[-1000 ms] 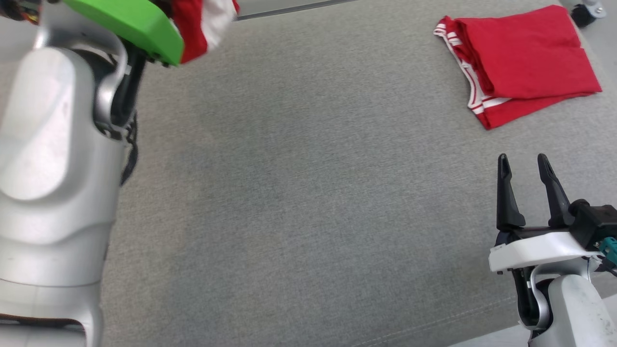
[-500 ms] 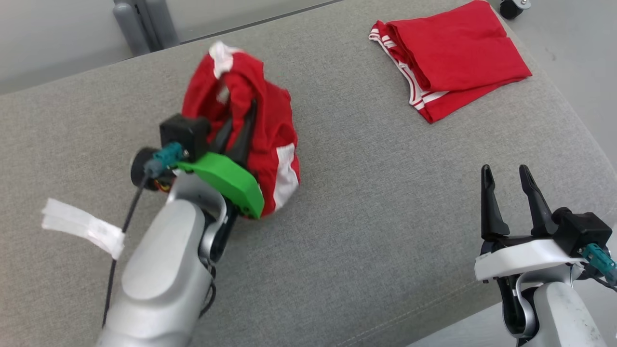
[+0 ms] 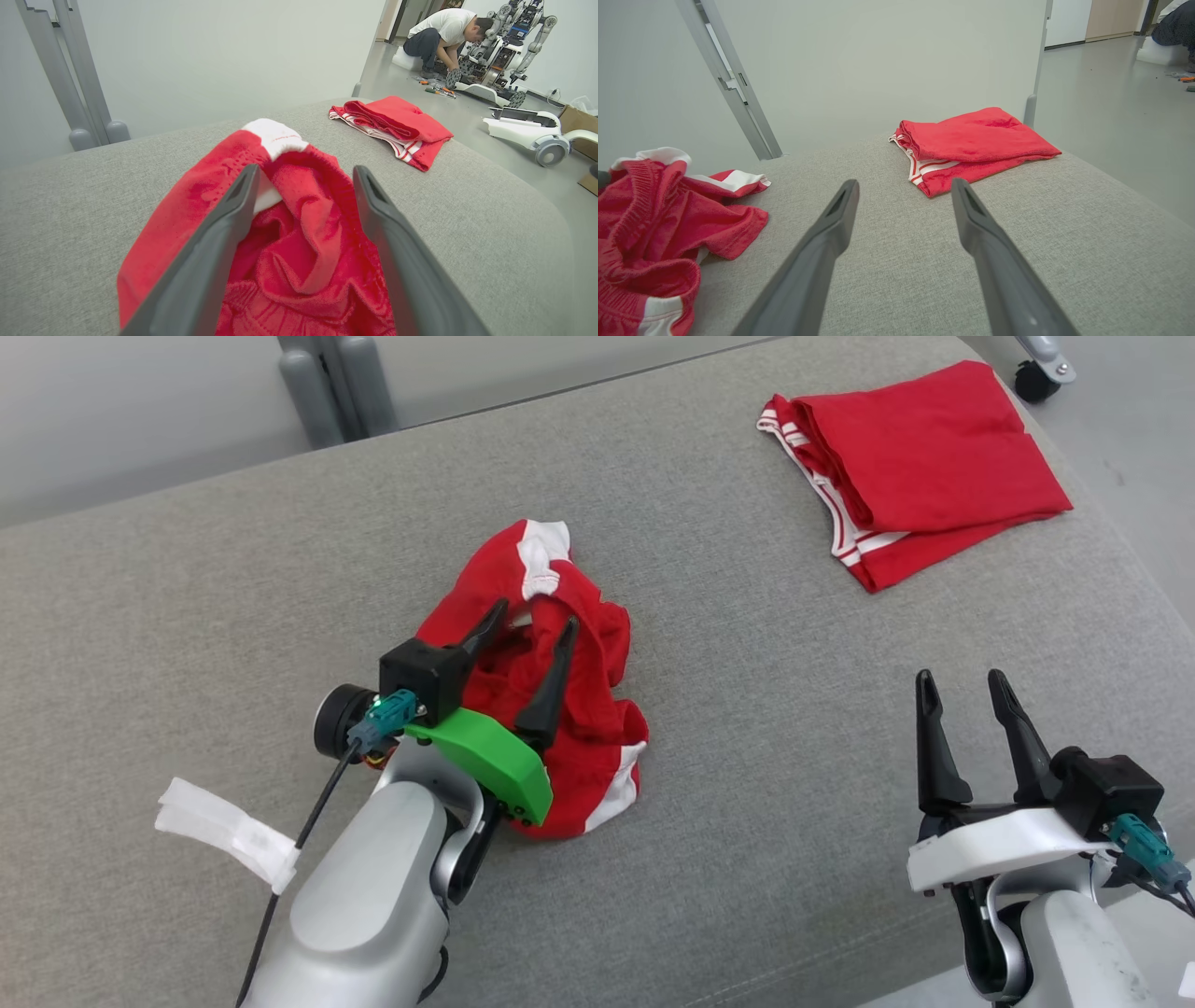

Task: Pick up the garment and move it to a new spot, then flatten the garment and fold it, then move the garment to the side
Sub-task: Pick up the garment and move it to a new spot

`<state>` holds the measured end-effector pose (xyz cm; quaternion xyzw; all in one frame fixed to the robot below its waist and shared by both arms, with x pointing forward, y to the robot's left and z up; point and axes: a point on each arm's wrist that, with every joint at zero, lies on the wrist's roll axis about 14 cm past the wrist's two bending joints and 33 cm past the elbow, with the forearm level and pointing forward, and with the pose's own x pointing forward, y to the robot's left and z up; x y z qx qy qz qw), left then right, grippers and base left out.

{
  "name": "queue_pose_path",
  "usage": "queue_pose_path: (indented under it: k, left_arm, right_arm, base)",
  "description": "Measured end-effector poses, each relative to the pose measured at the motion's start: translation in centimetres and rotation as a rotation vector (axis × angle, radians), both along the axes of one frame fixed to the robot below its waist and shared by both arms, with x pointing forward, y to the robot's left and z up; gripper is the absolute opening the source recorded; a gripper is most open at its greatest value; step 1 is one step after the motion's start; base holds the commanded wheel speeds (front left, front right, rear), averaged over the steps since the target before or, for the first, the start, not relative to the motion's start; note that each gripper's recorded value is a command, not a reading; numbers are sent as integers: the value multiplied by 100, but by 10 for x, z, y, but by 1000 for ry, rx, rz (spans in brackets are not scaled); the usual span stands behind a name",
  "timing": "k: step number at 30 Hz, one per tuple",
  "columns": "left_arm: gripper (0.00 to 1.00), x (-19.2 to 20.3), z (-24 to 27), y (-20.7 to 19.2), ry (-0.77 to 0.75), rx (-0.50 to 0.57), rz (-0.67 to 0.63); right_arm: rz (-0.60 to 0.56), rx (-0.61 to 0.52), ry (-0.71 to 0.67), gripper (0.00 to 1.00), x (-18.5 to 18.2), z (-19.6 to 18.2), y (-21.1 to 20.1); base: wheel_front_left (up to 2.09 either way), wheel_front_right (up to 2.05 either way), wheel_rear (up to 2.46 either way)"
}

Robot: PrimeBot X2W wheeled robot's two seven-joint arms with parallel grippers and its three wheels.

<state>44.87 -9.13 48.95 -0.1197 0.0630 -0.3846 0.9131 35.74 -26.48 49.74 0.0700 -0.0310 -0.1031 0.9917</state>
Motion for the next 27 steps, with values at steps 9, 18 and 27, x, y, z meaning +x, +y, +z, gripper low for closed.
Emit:
queue_pose_path:
  k: [9, 18, 27]
  left_arm:
    - [100, 17, 23, 79, -83, -10, 230]
    - [100, 3, 40, 189, -150, 8, 515]
    - [100, -51, 37, 263, -163, 11, 717]
  right_arm:
    - [82, 0, -31, 100, 8, 8, 26]
    - [194, -14, -72, 100, 19, 21, 59]
    - [291, -23, -111, 100, 21, 33, 90]
  base:
    - [0, 0, 0]
    - [0, 0, 0]
    - [0, 0, 0]
